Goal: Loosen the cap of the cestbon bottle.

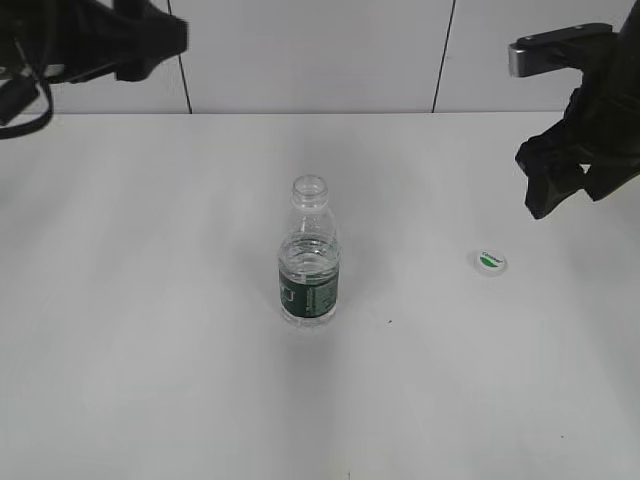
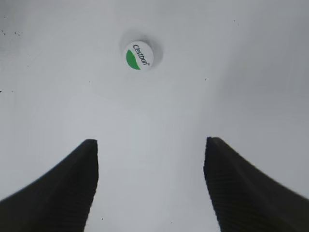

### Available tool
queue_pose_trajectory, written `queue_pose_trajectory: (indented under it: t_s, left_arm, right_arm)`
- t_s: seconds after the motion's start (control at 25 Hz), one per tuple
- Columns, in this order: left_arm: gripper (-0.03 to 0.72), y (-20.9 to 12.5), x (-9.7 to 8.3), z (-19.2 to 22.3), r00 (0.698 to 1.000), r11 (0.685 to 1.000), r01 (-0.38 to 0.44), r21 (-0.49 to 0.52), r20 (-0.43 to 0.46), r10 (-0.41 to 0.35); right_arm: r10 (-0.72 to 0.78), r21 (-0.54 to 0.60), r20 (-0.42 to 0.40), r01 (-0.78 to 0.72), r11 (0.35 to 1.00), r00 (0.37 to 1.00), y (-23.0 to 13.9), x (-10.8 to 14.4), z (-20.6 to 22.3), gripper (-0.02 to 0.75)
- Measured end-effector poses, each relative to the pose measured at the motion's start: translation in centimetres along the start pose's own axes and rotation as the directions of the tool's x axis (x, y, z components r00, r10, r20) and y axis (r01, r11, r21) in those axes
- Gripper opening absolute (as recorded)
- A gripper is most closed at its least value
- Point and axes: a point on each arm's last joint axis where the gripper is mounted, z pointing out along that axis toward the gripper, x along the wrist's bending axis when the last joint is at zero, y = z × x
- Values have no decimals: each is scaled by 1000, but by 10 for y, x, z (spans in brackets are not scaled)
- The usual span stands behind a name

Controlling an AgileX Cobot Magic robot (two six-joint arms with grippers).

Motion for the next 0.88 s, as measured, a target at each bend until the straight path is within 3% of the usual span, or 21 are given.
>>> queue_pose_trajectory:
  t_s: [0.12, 0.2, 0.28, 0.52, 0.76, 0.88]
  left_arm:
    - [506, -7, 19, -7, 977, 995, 37, 91, -212, -17]
    - [497, -14, 32, -12, 939, 984, 65, 167, -343, -4]
    - [495, -20, 43, -16, 908, 969, 112, 218, -419, -11]
    - [493, -39, 77, -30, 867, 890, 290, 352, -490, -88]
    - [493, -51, 97, -43, 839, 821, 375, 431, -534, -102]
    - [493, -55, 100, -48, 843, 791, 383, 477, -531, -88]
  right_arm:
    - [0, -7, 1, 0, 1000, 1000, -2, 0, -8, 521]
    - [1, -9, 2, -1, 1000, 1000, -4, 1, -13, 521]
    - [1, -13, 4, 0, 1000, 1000, -6, 1, -18, 521]
    - [-1, -3, 9, 1, 1000, 1000, -11, 1, -26, 523]
    - [14, 6, 31, -14, 1000, 999, -12, -1, -26, 524]
    - [18, 15, 76, -19, 1000, 997, -13, -7, -26, 524]
